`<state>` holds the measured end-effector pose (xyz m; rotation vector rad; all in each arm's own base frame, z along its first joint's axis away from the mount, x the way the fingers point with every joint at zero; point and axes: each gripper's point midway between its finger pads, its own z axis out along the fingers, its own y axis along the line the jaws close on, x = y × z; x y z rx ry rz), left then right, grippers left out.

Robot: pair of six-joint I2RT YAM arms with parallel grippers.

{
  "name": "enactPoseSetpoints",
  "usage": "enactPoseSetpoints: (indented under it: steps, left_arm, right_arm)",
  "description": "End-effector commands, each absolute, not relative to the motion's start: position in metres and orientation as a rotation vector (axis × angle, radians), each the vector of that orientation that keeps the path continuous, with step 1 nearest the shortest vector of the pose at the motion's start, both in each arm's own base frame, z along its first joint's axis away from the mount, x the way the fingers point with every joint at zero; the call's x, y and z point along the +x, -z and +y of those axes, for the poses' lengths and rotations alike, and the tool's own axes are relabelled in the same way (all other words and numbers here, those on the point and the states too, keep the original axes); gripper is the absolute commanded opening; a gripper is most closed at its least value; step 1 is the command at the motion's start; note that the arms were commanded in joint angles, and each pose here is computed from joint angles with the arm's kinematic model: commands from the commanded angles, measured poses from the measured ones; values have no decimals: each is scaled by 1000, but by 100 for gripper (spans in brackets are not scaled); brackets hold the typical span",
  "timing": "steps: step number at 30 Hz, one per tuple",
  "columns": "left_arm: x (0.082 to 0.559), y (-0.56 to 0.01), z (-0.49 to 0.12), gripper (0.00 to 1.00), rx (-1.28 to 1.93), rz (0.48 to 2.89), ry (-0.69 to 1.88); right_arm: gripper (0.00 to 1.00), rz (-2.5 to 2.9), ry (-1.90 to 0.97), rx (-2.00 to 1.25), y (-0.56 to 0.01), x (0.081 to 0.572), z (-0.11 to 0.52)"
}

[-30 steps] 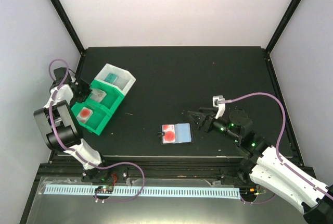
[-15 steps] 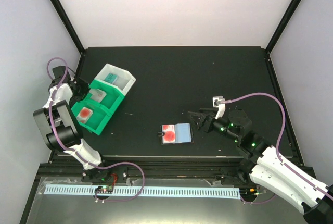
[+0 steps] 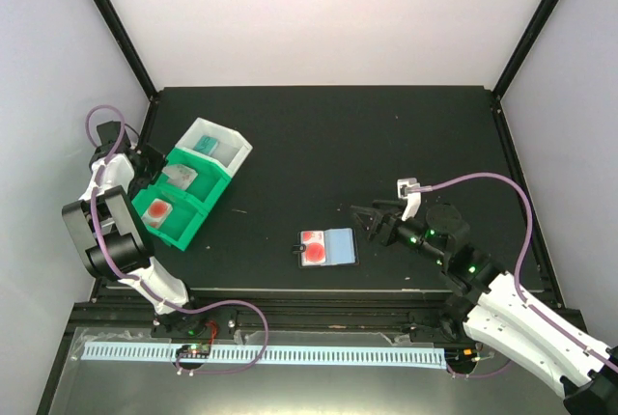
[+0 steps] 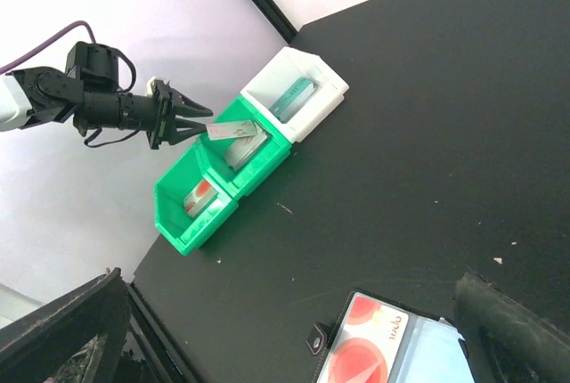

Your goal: Take the credit cards out of the card holder

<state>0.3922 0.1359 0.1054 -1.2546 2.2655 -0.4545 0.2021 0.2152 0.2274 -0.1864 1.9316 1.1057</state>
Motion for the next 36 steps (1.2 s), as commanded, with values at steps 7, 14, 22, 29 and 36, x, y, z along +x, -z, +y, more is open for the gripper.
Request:
enactPoseSetpoints:
  steps: [7, 14, 22, 29, 36]
  left_arm:
    - [399, -132, 137, 46, -1213, 2227, 431]
    - [397, -144, 134, 57, -1200, 2216, 430]
    - [389, -171, 110, 93, -1075, 2231, 476]
    - [379, -178, 55, 99, -882, 2297, 613]
    - [360, -180, -7, 97, -659, 2353, 759]
  right_arm:
    - [100, 1895, -1084, -188, -238, 205, 212]
    - [100, 1910, -1085, -185, -236, 204, 212]
    - [100, 2000, -1049, -183, -220, 203, 212]
    - [100, 2106, -955, -119, -200, 207, 201]
    - [98, 2186, -1015, -191, -181, 196, 214]
